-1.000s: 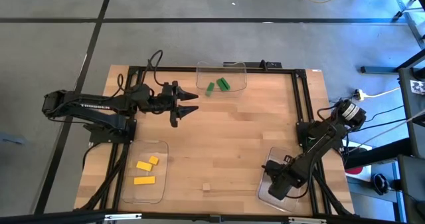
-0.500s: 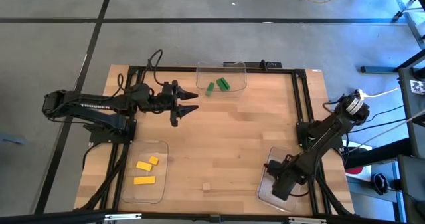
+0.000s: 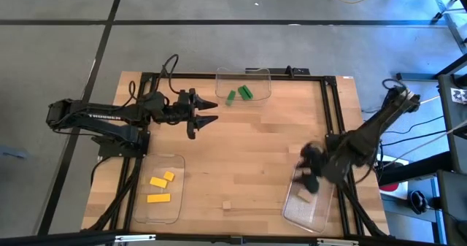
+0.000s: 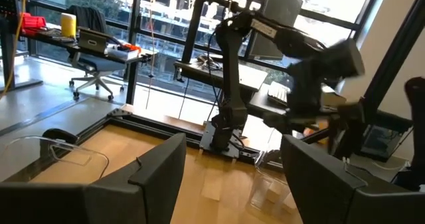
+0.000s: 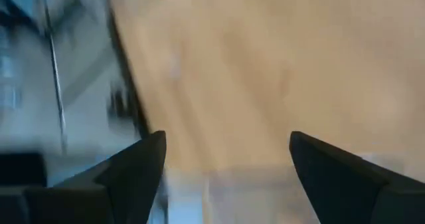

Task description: Sort & place blocks by color

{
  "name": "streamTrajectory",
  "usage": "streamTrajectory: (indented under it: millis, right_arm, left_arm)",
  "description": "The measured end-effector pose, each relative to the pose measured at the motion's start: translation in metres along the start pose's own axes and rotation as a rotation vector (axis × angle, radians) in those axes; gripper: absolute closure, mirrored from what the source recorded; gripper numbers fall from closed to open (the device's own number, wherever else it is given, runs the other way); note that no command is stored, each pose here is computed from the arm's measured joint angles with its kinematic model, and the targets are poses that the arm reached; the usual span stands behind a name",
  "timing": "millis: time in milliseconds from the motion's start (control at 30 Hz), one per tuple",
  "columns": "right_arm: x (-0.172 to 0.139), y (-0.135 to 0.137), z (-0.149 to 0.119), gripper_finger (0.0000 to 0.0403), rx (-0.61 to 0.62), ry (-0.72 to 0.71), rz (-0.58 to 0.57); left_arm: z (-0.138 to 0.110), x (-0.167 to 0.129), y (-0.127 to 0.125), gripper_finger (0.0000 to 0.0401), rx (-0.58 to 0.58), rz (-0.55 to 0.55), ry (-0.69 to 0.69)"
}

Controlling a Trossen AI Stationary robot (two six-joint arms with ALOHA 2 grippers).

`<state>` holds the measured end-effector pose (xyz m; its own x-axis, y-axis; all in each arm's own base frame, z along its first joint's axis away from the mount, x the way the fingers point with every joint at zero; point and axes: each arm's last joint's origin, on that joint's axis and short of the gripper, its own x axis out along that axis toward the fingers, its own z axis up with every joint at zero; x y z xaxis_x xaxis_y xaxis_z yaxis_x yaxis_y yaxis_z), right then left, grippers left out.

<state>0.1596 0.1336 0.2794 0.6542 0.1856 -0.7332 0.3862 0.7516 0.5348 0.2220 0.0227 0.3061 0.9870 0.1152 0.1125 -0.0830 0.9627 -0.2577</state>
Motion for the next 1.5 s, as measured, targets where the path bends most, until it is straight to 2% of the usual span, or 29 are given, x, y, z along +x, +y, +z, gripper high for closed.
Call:
streamTrajectory:
  millis: [100, 200, 300, 400, 600, 767, 867, 1133, 1500]
  right_arm:
    - [-0.013, -0.008, 0.024, 0.008, -0.003, -0.246, -0.023]
    - [-0.018, -0.016, 0.043, 0.008, -0.048, -0.407, -0.097]
    - [-0.017, -0.024, 0.06, 0.008, -0.096, -0.448, -0.162]
    - [-0.009, -0.03, 0.072, 0.008, -0.137, -0.452, -0.157]
    - [0.015, -0.046, 0.085, 0.008, -0.156, -0.536, -0.036]
    - [0.023, -0.052, 0.094, 0.008, -0.153, -0.725, 0.144]
    - [0.02, -0.051, 0.099, 0.008, -0.199, -0.811, 0.182]
    - [0.018, -0.051, 0.101, 0.008, -0.348, -0.844, 0.125]
    - [0.018, -0.051, 0.101, 0.008, -0.355, -0.841, 0.119]
  left_arm:
    - [0.002, 0.0, -0.001, 0.0164, -0.019, -0.009, -0.016]
    - [0.003, 0.0, -0.002, 0.0164, -0.042, -0.033, -0.029]
    - [0.005, -0.001, -0.002, 0.0164, -0.07, -0.046, -0.036]
    - [0.01, -0.005, -0.003, 0.0164, -0.078, -0.053, -0.06]
    - [0.017, -0.012, -0.005, 0.0164, -0.079, -0.057, -0.086]
    - [0.02, -0.016, -0.006, 0.0164, -0.099, -0.062, -0.1]
    - [0.02, -0.016, -0.006, 0.0164, -0.107, -0.061, -0.095]
    - [0.015, -0.015, -0.005, 0.0164, -0.152, -0.049, -0.051]
    - [0.015, -0.015, -0.005, 0.0164, -0.15, -0.049, -0.051]
